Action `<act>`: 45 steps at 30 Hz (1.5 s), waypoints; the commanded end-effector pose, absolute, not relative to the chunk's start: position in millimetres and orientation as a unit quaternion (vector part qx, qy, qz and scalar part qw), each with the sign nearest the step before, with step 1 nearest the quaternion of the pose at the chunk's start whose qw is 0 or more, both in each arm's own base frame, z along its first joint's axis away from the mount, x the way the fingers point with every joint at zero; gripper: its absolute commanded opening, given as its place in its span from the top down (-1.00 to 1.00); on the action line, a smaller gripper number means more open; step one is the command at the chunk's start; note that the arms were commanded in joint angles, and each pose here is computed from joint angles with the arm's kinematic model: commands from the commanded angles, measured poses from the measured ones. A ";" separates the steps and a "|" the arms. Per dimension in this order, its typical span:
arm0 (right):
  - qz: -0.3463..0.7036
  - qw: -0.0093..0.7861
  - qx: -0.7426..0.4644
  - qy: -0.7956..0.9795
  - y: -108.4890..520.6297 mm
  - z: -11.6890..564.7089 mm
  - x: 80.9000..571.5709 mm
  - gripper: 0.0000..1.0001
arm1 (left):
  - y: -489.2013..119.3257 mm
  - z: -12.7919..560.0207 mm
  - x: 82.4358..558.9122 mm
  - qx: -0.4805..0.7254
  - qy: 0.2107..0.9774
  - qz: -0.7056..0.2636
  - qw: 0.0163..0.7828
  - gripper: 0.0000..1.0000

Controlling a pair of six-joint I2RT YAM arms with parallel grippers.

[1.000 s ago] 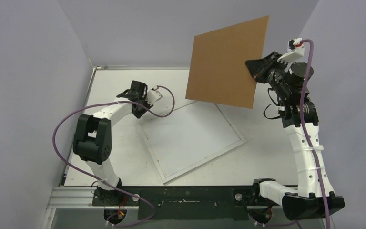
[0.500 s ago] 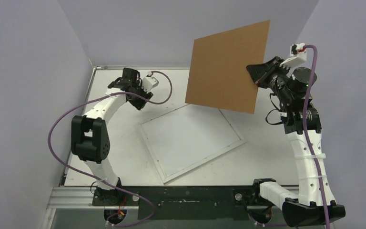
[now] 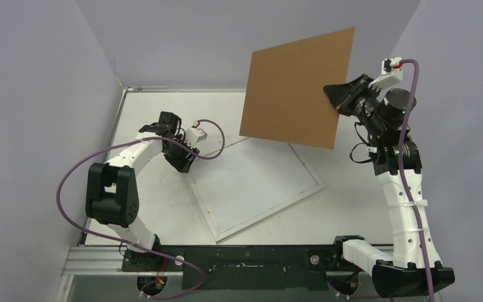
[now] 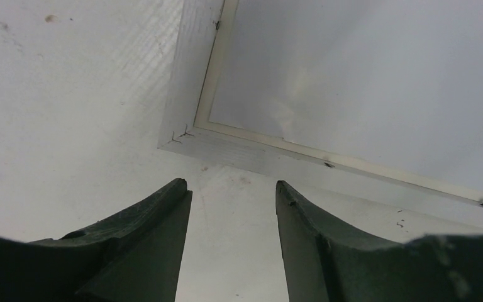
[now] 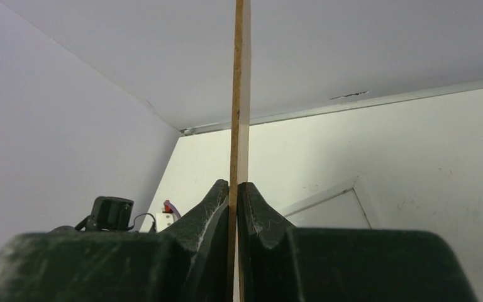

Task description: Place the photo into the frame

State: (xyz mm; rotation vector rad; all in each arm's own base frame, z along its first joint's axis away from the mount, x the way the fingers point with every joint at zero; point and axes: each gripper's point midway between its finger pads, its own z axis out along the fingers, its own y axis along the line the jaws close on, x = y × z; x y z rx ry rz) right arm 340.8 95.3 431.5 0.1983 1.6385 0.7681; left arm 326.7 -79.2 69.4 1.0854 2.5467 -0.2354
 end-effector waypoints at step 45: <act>0.383 0.657 0.057 0.647 105.0 477.1 336.8 0.89 | -90.2 43.2 325.7 0.116 0.978 -0.093 0.147 -0.06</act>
